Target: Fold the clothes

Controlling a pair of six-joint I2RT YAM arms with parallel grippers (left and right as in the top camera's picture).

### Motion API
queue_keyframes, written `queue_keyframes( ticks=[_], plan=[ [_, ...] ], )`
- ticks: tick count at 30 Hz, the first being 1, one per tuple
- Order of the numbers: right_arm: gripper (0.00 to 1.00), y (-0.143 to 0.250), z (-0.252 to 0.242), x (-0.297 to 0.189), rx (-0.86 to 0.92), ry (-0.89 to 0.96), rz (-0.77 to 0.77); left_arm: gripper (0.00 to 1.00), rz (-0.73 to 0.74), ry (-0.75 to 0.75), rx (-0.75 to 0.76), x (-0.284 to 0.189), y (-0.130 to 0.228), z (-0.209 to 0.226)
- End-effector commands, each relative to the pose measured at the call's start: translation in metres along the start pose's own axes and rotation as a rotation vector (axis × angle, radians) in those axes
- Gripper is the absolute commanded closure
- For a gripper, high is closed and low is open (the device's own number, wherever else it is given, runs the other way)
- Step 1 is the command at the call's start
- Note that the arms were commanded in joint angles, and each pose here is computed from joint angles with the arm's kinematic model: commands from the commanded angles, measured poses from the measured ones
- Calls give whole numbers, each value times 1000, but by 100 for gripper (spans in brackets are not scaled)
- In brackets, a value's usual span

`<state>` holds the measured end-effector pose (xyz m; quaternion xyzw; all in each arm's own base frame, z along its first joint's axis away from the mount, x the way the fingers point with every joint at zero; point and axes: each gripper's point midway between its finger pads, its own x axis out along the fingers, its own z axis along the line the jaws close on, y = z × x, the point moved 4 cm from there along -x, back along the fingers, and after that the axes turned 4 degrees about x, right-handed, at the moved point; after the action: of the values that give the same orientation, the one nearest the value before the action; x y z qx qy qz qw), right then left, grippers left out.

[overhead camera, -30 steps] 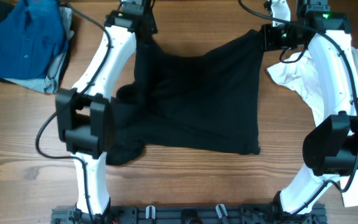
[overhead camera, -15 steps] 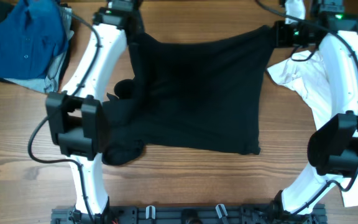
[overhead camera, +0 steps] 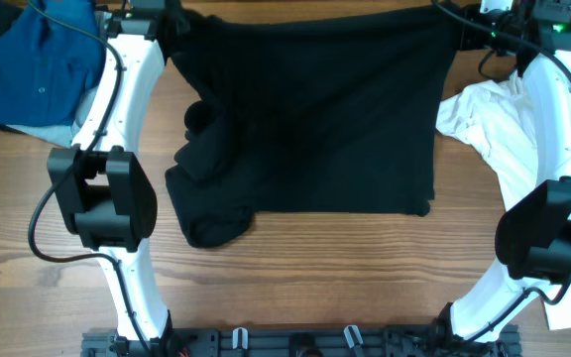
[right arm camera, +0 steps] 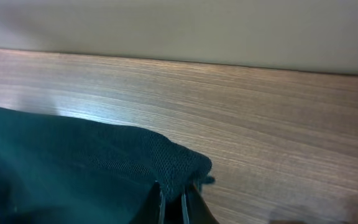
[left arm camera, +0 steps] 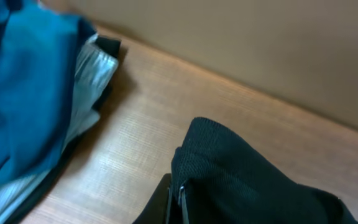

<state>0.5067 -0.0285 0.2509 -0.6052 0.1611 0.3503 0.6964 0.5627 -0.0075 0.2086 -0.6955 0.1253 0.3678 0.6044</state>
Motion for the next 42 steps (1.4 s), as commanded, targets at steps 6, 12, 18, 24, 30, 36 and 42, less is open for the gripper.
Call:
queue_keyframes(
  ticks=[6, 12, 18, 24, 30, 36, 42],
  plan=[
    [96, -12, -11, -12, -84, 94, -31, 96, -226, 32, -18, -14, -53, -3],
    [96, -6, -10, -12, -89, 91, -6, 96, -307, 35, 12, -18, -69, -5],
    [96, 10, -7, -12, -15, 76, 68, 96, -254, 23, 33, -15, -58, -4],
    [96, 30, 0, -14, 156, 49, 160, 96, -94, -8, 64, -11, -24, -1],
    [96, 45, 9, -17, 303, 15, 232, 96, 121, -14, 28, -12, 20, 6],
    [96, 49, 11, -18, 352, 13, 257, 96, 235, -6, 31, -17, 42, 7],
    [96, 55, 12, -19, 364, 14, 283, 96, 237, -1, 9, -21, 41, 7]
  ],
)
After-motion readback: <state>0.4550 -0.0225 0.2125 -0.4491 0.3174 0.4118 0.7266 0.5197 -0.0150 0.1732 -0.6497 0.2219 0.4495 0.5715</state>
